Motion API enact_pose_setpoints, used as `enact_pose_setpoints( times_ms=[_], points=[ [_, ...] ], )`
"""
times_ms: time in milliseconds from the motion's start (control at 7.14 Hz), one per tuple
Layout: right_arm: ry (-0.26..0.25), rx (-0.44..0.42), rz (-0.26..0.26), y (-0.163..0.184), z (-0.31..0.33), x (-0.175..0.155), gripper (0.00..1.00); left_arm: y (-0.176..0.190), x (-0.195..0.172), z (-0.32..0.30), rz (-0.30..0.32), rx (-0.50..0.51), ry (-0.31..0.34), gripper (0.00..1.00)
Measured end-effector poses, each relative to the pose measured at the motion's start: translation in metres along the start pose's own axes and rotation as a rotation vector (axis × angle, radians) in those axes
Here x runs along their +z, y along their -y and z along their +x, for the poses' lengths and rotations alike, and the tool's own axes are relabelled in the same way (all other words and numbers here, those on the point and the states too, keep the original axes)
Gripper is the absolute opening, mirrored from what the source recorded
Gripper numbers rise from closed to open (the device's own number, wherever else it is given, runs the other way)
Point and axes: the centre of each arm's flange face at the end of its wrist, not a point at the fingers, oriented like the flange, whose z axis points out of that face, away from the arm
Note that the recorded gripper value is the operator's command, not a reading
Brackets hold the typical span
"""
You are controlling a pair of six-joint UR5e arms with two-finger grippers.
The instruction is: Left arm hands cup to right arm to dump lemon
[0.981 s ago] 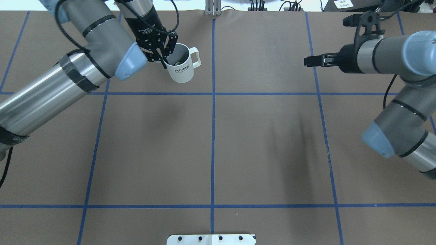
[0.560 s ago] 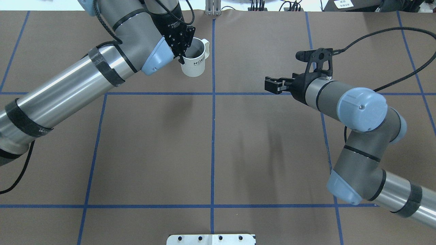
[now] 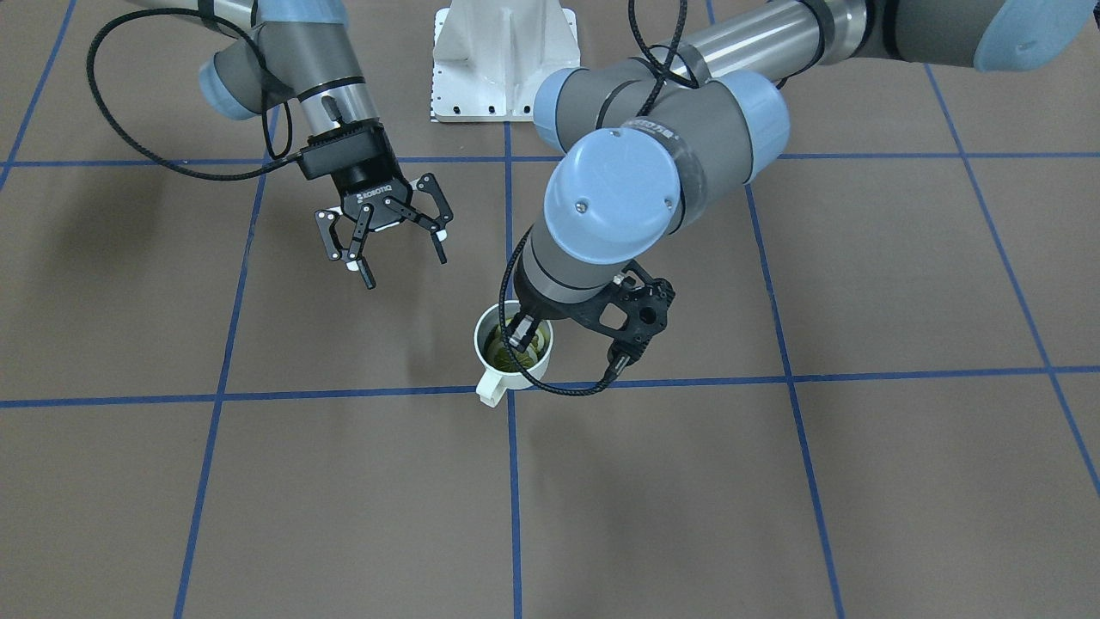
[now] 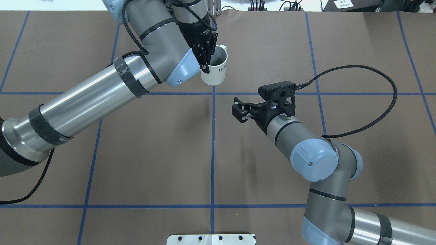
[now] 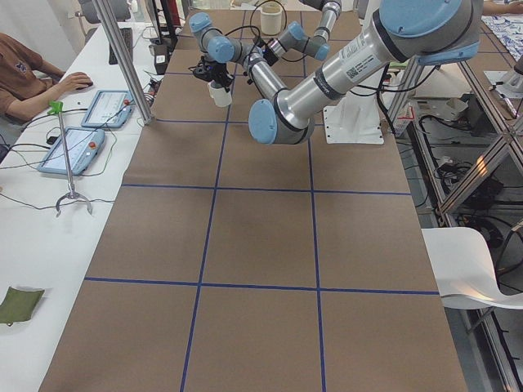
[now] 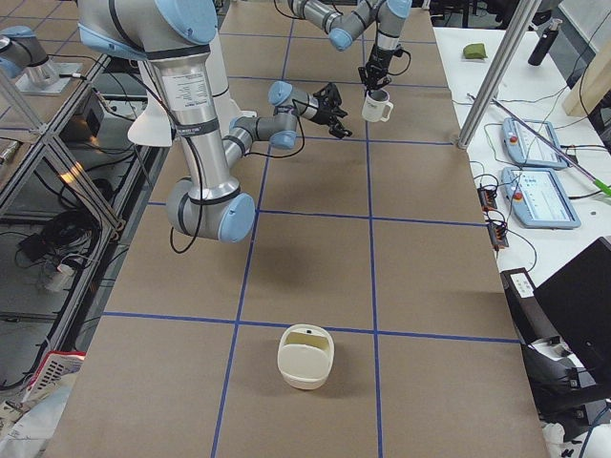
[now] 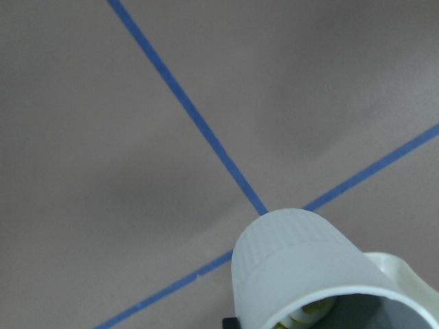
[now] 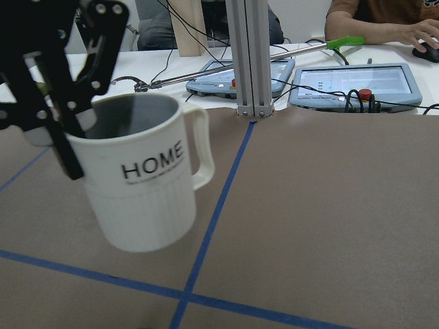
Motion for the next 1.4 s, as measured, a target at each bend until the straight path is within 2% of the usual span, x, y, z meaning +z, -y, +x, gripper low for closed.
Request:
enact_pose_setpoints(
  times_ms=[420, 841, 1401],
  points=[
    [-0.064, -0.028, 0.117, -0.022, -0.033, 0.002, 0.95, -0.048, 0.015, -0.005, -0.012, -0.049, 0.011, 0.0],
    [-0.123, -0.04, 0.192, -0.024, -0.035, 0.01, 0.95, -0.087, 0.037, -0.016, -0.008, -0.073, 0.024, 0.0],
    [-0.149, -0.048, 0.214, -0.029, -0.034, 0.016, 0.95, -0.1, 0.037, -0.02, -0.008, -0.07, 0.018, 0.0]
  ],
)
